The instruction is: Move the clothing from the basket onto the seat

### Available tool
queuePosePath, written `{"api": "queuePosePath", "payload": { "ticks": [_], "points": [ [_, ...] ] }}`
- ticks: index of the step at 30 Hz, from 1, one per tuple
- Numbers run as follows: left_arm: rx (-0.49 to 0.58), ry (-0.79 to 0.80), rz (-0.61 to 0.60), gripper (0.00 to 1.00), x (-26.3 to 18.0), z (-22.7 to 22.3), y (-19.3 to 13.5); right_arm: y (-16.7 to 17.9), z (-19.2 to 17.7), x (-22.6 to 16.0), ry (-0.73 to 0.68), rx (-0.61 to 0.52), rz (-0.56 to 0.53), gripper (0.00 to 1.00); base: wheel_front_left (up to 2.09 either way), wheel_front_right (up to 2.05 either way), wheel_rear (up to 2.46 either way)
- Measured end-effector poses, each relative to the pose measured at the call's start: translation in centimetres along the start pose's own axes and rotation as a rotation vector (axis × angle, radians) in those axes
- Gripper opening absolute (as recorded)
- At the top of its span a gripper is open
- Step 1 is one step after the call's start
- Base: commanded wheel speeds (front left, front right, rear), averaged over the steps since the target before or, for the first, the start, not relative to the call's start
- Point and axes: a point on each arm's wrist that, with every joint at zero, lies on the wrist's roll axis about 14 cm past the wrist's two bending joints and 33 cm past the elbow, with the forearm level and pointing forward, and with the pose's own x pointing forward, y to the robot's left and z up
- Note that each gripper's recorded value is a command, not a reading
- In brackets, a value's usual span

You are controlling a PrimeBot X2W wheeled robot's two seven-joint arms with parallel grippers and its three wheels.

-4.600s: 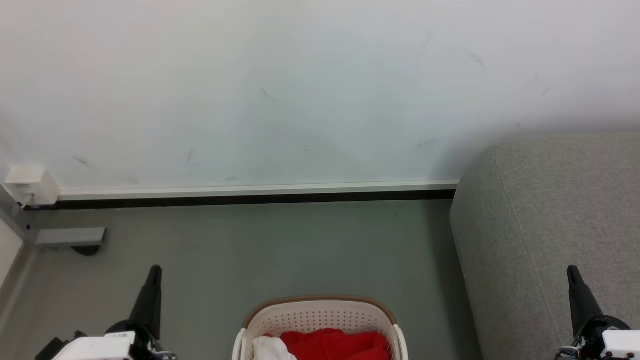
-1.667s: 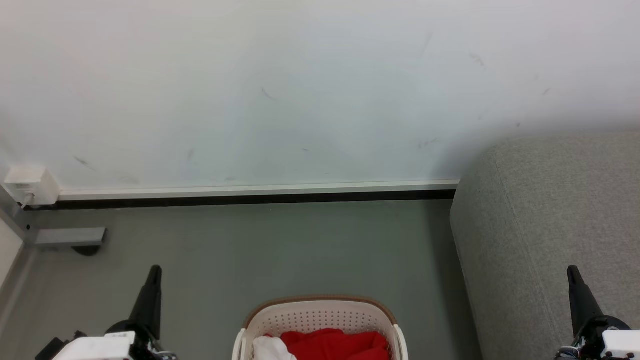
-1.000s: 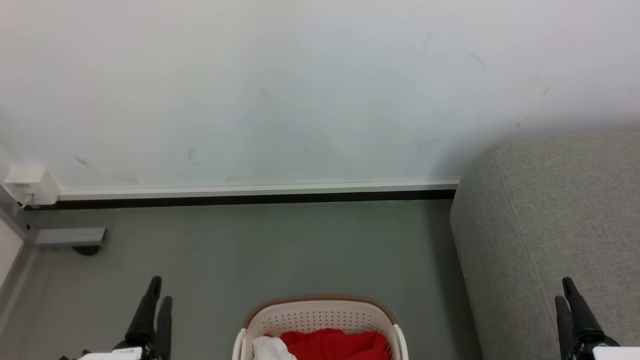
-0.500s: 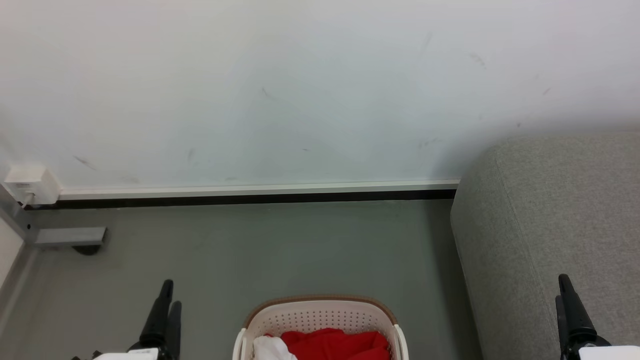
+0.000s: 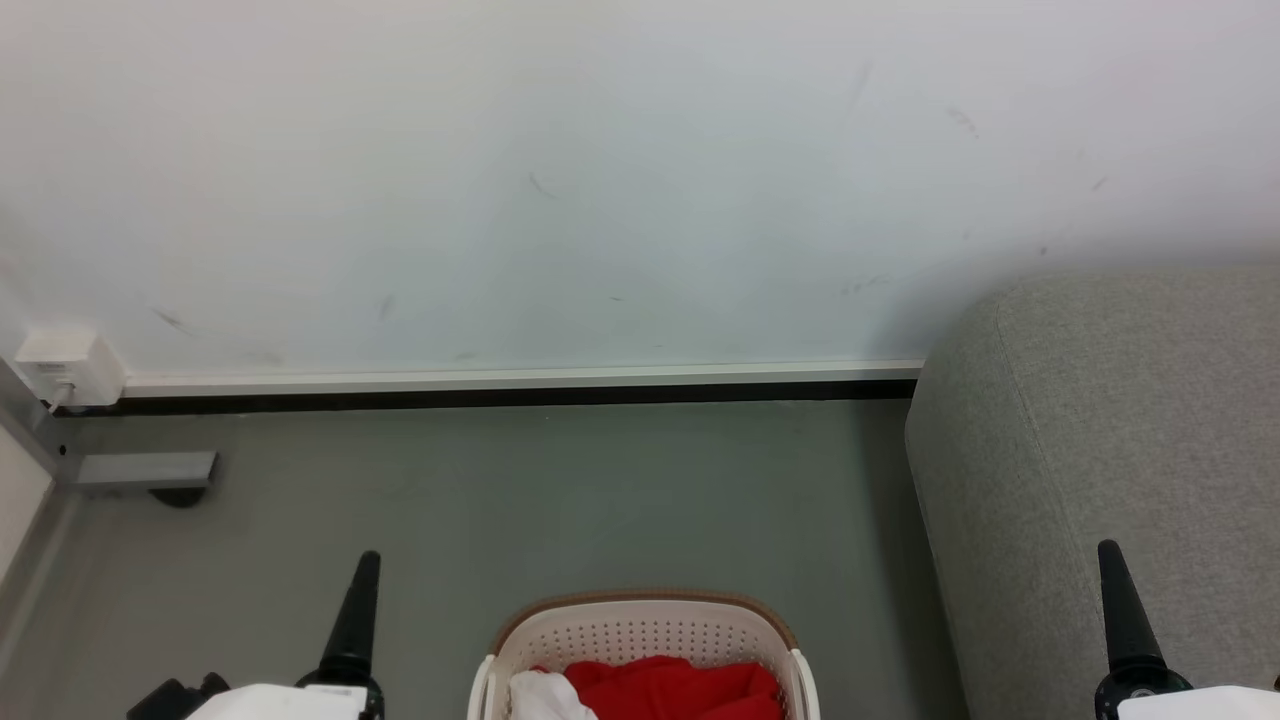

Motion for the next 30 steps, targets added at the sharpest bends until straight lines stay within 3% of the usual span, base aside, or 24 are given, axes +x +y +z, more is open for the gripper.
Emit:
{"api": "queuePosePath", "payload": {
  "ticks": [18,30],
  "points": [
    [0.36,-0.024,-0.011,1.0,0.0,-0.3,-1.1,1.7,-1.0,0.0,0.014,-0.39,0.069,1.0,0.0,0.0,0.0],
    [0.564,-0.066,-0.03,1.0,-0.2,0.0,-2.0,1.1,-1.8,-0.1,0.033,-0.58,0.073,1.0,0.0,0.0,0.0]
  ]
}}
